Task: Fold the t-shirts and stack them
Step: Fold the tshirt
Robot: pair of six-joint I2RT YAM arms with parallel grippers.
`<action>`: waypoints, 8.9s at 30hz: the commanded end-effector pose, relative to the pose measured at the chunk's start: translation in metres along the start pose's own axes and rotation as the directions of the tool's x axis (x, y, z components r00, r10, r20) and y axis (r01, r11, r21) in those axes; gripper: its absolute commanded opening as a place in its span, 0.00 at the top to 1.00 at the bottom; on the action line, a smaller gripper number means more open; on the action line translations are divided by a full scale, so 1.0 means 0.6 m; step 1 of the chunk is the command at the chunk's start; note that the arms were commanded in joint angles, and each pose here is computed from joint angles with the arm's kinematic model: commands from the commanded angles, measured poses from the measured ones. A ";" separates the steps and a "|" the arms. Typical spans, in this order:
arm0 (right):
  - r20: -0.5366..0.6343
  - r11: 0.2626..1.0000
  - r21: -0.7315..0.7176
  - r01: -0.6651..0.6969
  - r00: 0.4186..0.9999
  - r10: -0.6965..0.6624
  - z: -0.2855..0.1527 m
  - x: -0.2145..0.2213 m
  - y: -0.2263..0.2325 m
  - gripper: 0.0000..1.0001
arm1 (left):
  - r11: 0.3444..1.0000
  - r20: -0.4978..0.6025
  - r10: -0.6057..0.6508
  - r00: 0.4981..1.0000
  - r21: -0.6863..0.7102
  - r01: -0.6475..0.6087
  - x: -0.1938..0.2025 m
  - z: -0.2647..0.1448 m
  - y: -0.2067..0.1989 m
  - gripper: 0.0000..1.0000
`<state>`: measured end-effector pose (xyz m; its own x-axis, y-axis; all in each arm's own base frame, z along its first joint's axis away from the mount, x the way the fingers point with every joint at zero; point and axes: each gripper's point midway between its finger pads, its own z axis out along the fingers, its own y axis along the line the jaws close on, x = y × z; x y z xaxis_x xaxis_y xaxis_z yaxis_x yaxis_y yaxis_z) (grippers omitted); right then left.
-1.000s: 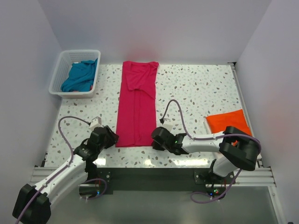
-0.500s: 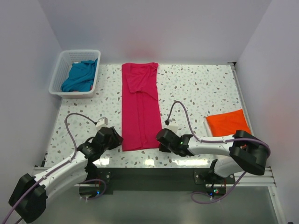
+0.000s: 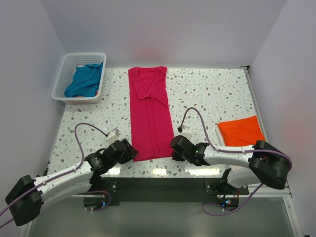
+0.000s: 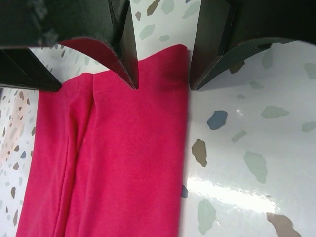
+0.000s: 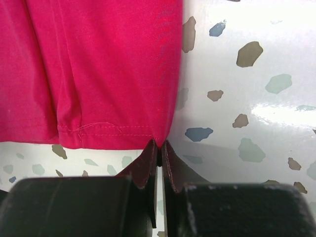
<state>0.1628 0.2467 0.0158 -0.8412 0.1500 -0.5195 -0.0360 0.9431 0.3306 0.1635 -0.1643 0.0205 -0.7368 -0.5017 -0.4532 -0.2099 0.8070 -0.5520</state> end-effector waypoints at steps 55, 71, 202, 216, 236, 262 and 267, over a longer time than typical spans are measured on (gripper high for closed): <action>-0.070 0.996 -0.081 0.049 0.996 -0.055 -0.019 0.034 -0.023 1.00 | 0.973 -0.081 0.124 0.989 -0.184 -0.138 0.079 -0.006 0.032 1.00; -0.044 0.981 -0.182 0.073 0.996 -0.083 -0.082 0.061 0.009 1.00 | 0.957 -0.133 0.239 0.962 -0.134 -0.256 0.105 -0.051 -0.015 1.00; 0.069 0.998 -0.056 -0.023 0.997 0.026 0.245 -0.543 0.003 0.78 | 0.991 0.260 0.133 0.956 -0.007 -0.136 -0.489 0.293 -0.185 0.80; 0.068 0.996 -0.020 -0.090 0.993 0.091 0.103 -0.443 -0.041 0.52 | 1.000 0.315 0.019 0.949 0.013 -0.024 -0.428 0.135 -0.154 0.55; 0.056 0.991 -0.010 -0.135 0.989 0.136 0.012 -0.283 -0.079 0.41 | 0.999 0.301 0.001 0.954 -0.051 0.016 -0.232 0.037 -0.065 0.46; 0.021 0.991 -0.012 -0.131 0.991 0.131 0.049 -0.247 -0.059 0.37 | 0.997 0.262 0.014 0.965 -0.078 0.007 -0.190 0.023 -0.021 0.41; 0.010 0.991 -0.018 -0.132 0.991 0.132 0.066 -0.242 -0.050 0.37 | 1.000 0.228 0.017 0.974 -0.026 -0.011 -0.171 0.037 -0.025 0.39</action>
<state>0.2951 0.1996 0.0468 -0.8596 0.2513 -0.4448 0.0694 0.9200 0.3856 0.2525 -0.1211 0.0559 -0.5803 -0.5330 -0.6158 -0.2596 0.8377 -0.4805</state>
